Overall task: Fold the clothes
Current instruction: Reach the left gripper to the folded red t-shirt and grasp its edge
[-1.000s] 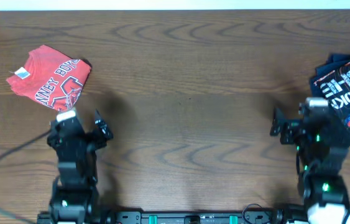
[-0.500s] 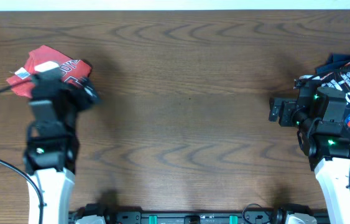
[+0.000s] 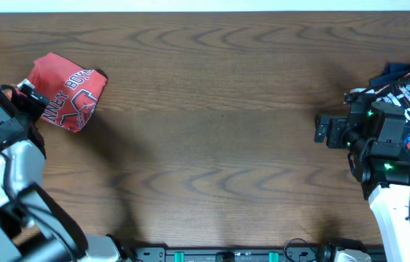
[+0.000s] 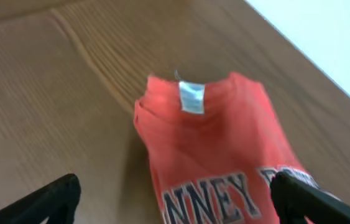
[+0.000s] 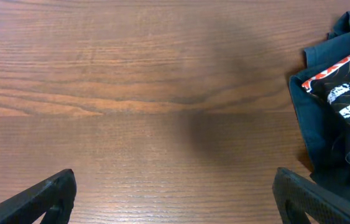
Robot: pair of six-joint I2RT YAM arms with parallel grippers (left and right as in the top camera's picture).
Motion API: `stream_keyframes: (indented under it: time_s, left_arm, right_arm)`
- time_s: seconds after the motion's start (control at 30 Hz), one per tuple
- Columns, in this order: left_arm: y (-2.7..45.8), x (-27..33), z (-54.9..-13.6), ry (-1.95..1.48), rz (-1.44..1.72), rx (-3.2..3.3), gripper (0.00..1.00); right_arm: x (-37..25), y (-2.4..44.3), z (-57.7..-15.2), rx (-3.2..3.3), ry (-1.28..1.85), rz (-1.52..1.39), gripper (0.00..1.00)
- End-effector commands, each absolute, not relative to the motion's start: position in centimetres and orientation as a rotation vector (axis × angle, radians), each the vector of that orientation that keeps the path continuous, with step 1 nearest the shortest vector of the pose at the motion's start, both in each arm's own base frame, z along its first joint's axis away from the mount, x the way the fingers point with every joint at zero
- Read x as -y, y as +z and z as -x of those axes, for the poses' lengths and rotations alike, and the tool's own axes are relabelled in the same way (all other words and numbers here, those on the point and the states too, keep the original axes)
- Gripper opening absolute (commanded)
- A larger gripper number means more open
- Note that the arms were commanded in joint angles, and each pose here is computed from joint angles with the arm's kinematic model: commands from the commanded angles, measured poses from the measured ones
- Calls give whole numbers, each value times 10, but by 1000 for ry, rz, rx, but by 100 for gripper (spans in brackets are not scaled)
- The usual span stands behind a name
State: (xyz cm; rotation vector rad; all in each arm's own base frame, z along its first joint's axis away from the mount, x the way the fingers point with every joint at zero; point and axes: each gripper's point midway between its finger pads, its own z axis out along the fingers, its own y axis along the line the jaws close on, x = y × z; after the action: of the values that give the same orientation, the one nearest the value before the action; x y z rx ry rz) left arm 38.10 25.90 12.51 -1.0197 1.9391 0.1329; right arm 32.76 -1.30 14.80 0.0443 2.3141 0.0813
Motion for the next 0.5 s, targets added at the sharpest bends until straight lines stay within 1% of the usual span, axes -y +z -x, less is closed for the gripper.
stream_keyframes:
  time_s: [0.0,0.07,0.1,0.13,0.2,0.47]
  left_arm:
    - [110,-263,-393,100,1018,-1932,95]
    - [98,-265,-398,95,1023,-1937,88]
    - [91,-266,-399,95,1026,-1944,82]
    - [85,-266,-400,94,1030,-1950,80]
    - [73,-267,-400,92,1039,-1966,78]
    - [31,-265,-399,82,1073,-2031,78]
  right_arm:
    - [14,157,-331,-2292,87,-40,98]
    - [14,157,-331,-2293,87,-41,97]
    - [14,157,-331,-2293,87,-41,96]
    - [14,157,-331,-2295,87,-41,96]
    - [14,156,-330,-2298,87,-41,95]
    - [14,156,-330,-2298,88,-41,94]
